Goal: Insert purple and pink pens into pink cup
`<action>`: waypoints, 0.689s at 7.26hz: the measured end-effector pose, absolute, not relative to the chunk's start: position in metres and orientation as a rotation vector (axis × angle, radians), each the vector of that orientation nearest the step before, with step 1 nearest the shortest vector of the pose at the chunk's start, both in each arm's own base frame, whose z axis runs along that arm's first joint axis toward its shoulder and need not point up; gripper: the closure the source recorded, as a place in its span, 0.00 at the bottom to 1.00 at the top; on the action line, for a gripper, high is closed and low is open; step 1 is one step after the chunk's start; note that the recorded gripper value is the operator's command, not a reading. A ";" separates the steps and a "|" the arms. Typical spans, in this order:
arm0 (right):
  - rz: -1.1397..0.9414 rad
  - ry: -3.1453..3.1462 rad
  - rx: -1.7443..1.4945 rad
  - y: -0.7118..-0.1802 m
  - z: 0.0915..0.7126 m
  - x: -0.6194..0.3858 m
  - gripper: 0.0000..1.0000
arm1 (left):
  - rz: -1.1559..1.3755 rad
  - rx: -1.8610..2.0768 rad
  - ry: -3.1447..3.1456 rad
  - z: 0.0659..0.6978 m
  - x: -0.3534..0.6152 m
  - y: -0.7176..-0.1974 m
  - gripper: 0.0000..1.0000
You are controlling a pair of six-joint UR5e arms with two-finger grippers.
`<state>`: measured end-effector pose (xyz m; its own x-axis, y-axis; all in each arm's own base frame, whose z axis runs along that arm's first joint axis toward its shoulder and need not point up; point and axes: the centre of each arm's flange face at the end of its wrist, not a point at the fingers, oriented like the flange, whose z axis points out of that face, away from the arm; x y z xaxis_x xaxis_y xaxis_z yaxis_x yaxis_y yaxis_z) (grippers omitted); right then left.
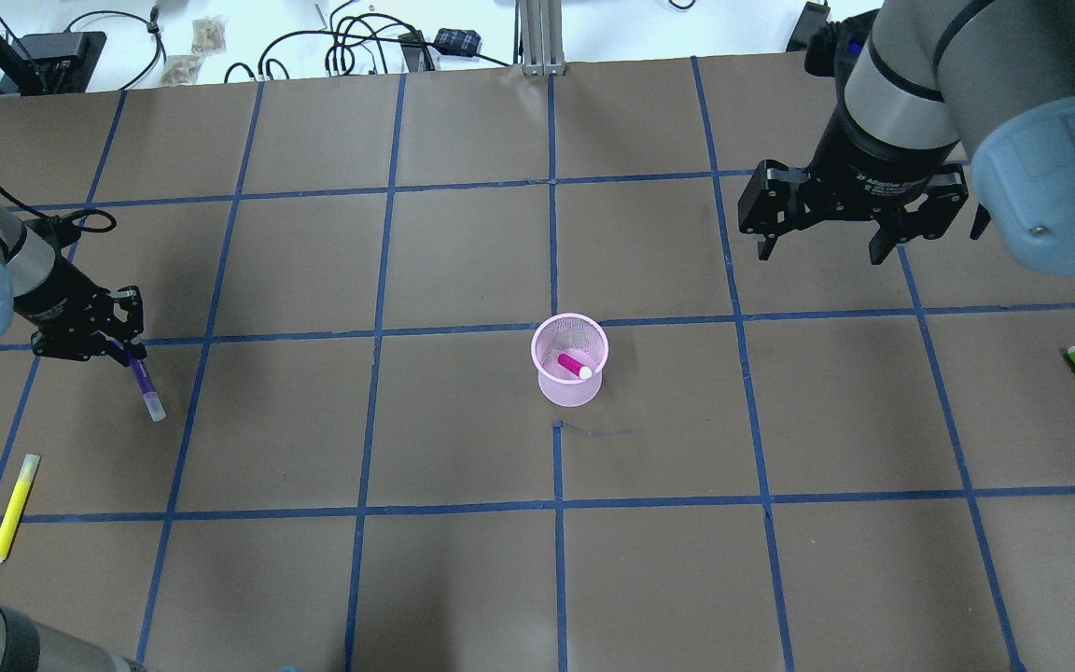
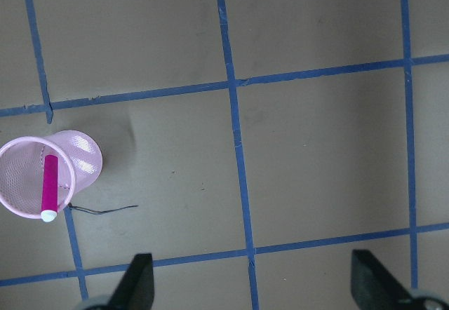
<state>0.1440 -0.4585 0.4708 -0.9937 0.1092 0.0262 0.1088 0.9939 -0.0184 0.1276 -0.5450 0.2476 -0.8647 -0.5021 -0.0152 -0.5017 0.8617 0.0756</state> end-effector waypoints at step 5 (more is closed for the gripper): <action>0.007 -3.108 -0.170 -0.457 0.465 0.144 0.00 | 0.082 0.779 -3.053 0.313 -0.019 -0.565 0.95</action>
